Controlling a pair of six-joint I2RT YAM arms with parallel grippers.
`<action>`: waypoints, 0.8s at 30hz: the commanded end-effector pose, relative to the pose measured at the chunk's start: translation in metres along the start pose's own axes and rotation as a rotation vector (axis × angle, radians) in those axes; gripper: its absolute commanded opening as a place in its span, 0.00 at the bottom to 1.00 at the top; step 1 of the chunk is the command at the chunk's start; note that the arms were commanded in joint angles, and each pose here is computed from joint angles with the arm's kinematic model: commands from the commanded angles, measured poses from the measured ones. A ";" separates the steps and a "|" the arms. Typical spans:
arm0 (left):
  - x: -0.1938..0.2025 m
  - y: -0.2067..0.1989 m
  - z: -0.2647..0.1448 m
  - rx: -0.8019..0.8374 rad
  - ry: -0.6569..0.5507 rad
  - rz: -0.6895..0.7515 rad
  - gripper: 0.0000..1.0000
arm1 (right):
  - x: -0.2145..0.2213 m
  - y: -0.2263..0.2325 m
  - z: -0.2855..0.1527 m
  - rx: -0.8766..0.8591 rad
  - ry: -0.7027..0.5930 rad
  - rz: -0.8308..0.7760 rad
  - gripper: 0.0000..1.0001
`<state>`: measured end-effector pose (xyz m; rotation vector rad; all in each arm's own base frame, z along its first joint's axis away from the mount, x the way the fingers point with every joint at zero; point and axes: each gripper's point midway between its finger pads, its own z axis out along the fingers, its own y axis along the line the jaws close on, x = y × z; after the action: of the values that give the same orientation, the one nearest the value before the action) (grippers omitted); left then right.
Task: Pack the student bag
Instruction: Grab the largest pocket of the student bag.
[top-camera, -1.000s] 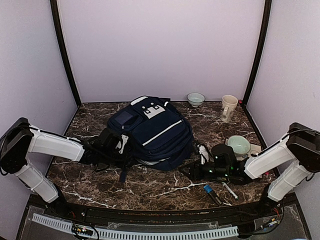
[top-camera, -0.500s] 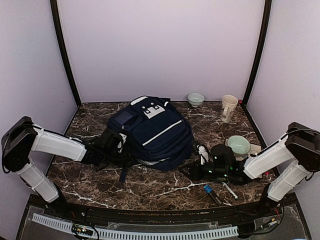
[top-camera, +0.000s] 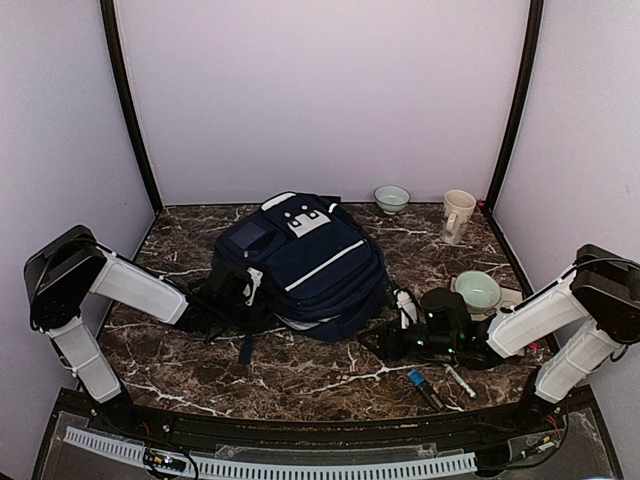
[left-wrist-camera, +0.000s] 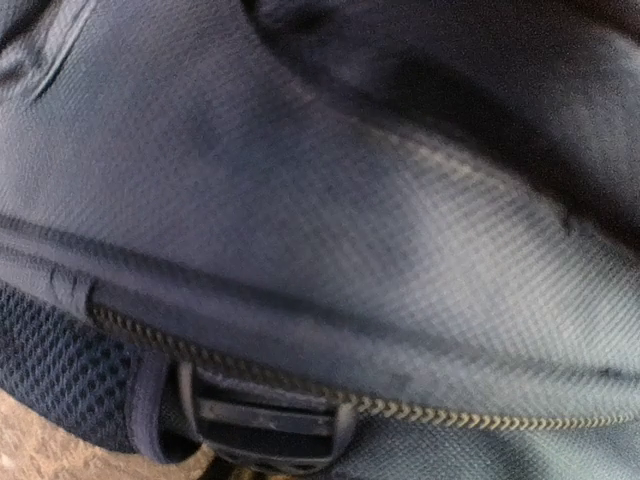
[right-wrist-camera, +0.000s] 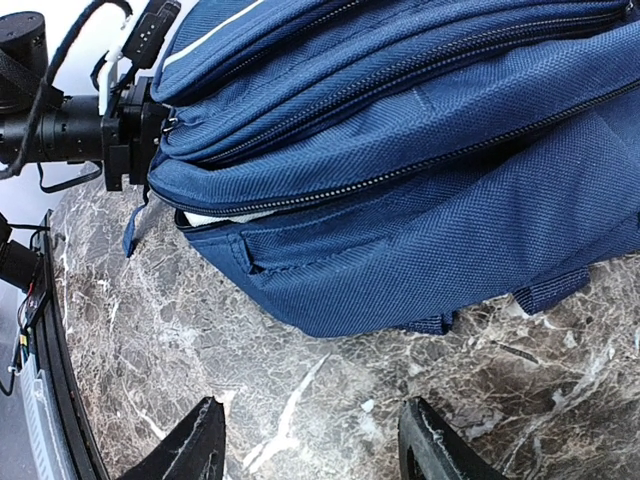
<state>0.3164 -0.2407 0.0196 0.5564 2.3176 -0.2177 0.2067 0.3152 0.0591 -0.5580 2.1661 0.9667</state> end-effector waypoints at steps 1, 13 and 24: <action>-0.040 0.001 0.002 -0.010 -0.124 -0.028 0.25 | -0.008 0.003 0.003 0.004 -0.021 -0.021 0.60; -0.053 0.003 -0.023 0.000 -0.180 -0.016 0.00 | -0.009 0.007 0.007 -0.015 -0.011 -0.036 0.60; -0.023 0.001 -0.035 -0.006 -0.003 -0.033 0.00 | -0.002 0.028 0.034 -0.101 0.039 -0.070 0.60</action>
<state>0.3131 -0.2326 0.0418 0.5368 2.3293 -0.1993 0.2052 0.3411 0.0488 -0.6544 2.1826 0.9850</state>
